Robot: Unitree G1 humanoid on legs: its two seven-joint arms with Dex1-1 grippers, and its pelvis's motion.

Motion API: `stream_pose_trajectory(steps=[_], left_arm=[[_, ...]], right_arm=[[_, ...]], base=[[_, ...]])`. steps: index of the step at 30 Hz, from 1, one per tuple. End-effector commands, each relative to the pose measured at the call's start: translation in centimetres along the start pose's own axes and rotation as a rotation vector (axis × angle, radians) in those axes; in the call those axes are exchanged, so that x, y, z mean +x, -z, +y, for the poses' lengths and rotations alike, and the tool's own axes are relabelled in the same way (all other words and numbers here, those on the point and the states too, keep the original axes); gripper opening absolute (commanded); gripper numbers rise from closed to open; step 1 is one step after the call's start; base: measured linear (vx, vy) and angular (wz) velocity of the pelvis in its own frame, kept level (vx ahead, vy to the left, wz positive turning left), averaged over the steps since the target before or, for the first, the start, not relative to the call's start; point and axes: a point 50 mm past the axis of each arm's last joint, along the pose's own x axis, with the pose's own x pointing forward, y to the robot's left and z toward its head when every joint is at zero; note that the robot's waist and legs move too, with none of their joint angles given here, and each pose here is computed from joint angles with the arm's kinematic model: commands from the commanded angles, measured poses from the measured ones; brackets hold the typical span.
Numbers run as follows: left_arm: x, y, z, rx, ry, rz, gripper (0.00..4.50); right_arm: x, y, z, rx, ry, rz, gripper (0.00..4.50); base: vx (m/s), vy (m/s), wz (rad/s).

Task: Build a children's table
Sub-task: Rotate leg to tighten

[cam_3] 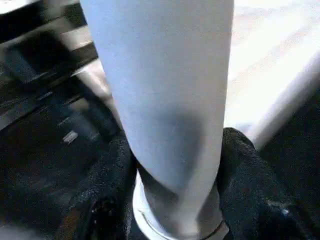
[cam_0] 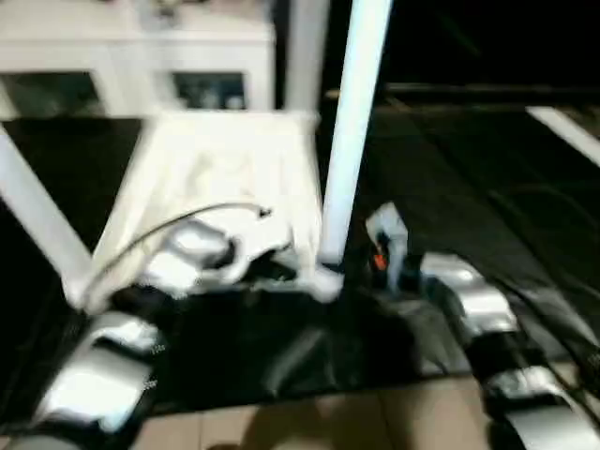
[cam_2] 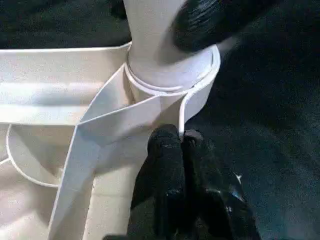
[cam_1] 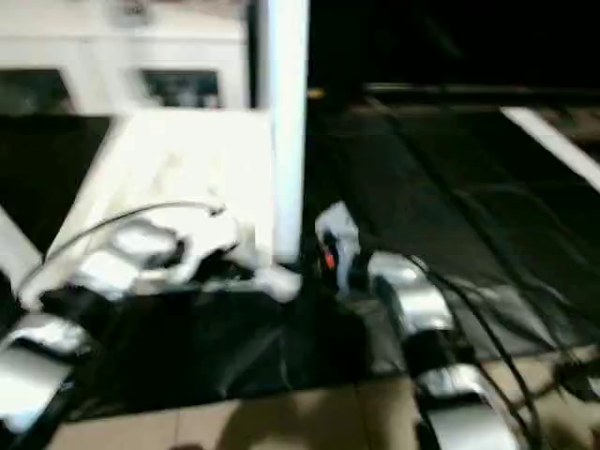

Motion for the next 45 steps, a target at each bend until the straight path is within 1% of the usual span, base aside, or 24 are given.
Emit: stream_pose_trajectory(steps=[1,5,8,10,13,16,18,19,20,21,22,23,24,25,26,28,29,32,37,39,40,42,43,45], left_arm=[[3.1,-4.9,-0.6,-0.043,-0.098,-0.143,0.00],[3.5,-6.0,-0.4,-0.100,-0.171,-0.177,0.00],[3.6,-6.3,-0.4,-0.102,-0.176,-0.193,0.00],[3.4,-6.1,-0.5,-0.070,-0.166,-0.184,0.00],[3.2,-5.5,-0.5,-0.017,-0.149,-0.159,0.00],[2.9,-4.9,-0.3,0.003,-0.148,-0.138,0.00],[2.5,-4.4,-0.2,0.037,-0.142,-0.121,0.00],[2.2,-4.2,-0.1,0.057,-0.134,-0.119,0.00],[1.9,-4.0,0.1,0.072,-0.125,-0.115,0.00],[1.9,-4.0,0.1,0.072,-0.125,-0.115,0.00],[1.6,-3.7,0.3,0.090,-0.118,-0.107,0.00],[1.5,-3.7,0.3,0.098,-0.117,-0.106,0.00],[1.1,-3.4,0.5,0.109,-0.109,-0.096,0.00],[1.0,-3.3,0.6,0.120,-0.104,-0.094,0.00],[0.8,-3.2,0.6,0.130,-0.099,-0.092,0.00],[0.3,-2.9,0.9,0.158,-0.079,-0.079,0.00],[0.2,-2.7,0.9,0.168,-0.070,-0.075,0.00],[0.0,-2.5,1.1,0.208,-0.071,-0.063,0.00],[0.0,-2.7,1.4,0.217,-0.101,-0.064,0.00],[-0.1,-3.0,1.6,0.214,-0.121,-0.079,0.00],[-0.2,-3.6,1.8,0.201,-0.143,-0.115,0.00],[-0.3,-3.8,1.9,0.189,-0.135,-0.131,0.00],[-0.3,-3.8,1.9,0.189,-0.135,-0.131,0.27],[-1.1,-4.1,2.0,0.143,-0.107,-0.179,0.27]], right_arm=[[4.2,-0.6,2.8,0.037,0.046,0.026,1.98],[5.2,-1.2,2.7,0.039,0.144,0.041,1.97],[5.4,-1.5,2.8,0.012,0.141,0.029,1.97],[5.4,-1.5,2.9,0.010,0.131,0.021,2.49],[5.2,-1.2,2.8,0.013,0.129,0.018,2.72],[4.8,-0.8,2.3,0.001,0.156,0.019,3.11],[4.2,-0.6,1.7,-0.053,0.185,0.020,3.18],[3.7,-0.4,1.5,-0.071,0.184,0.018,3.43],[3.2,-0.4,1.2,-0.083,0.180,0.010,3.51],[3.2,-0.4,1.2,-0.083,0.180,0.010,3.55],[2.5,-0.5,0.8,-0.078,0.172,-0.013,3.55],[2.2,-0.6,0.7,-0.075,0.169,-0.020,3.72],[1.4,-0.7,0.4,-0.078,0.140,-0.036,3.72],[1.0,-0.7,0.3,-0.080,0.123,-0.042,3.94],[0.6,-0.7,0.3,-0.081,0.108,-0.046,3.94],[-1.2,-0.7,0.1,-0.098,0.021,-0.056,4.07],[-2.0,-0.6,0.1,-0.105,-0.009,-0.054,4.29],[-3.6,-0.6,-0.2,-0.122,-0.048,-0.054,4.45],[-5.0,-1.0,-0.5,-0.139,-0.059,-0.058,4.48],[-5.4,-1.3,-0.4,-0.136,-0.073,-0.066,4.48],[-6.1,-1.7,-0.1,-0.133,-0.109,-0.081,4.48],[-6.3,-1.7,0.0,-0.125,-0.121,-0.088,4.48],[-6.3,-1.7,0.0,-0.125,-0.121,-0.088,4.50],[-6.2,-2.3,0.8,-0.066,-0.173,-0.156,4.50]], base=[[0.000,0.000,0.00],[0.000,0.000,0.00],[0.018,-0.002,0.02],[0.065,-0.019,0.05],[0.057,-0.021,0.00],[0.000,0.000,0.00],[0.000,0.000,0.00],[0.000,0.000,0.00],[0.000,0.000,0.00],[0.000,0.000,0.00],[0.000,0.000,0.00],[0.000,0.000,0.00],[0.000,0.000,0.00],[0.000,0.000,0.00],[0.000,0.000,0.00],[0.000,0.000,0.00],[0.000,0.000,0.00],[0.000,0.000,0.00],[0.000,0.000,0.00],[0.000,0.000,0.00],[0.000,0.000,0.00],[0.000,0.000,0.00],[0.000,0.000,0.00],[0.000,0.000,0.00]])
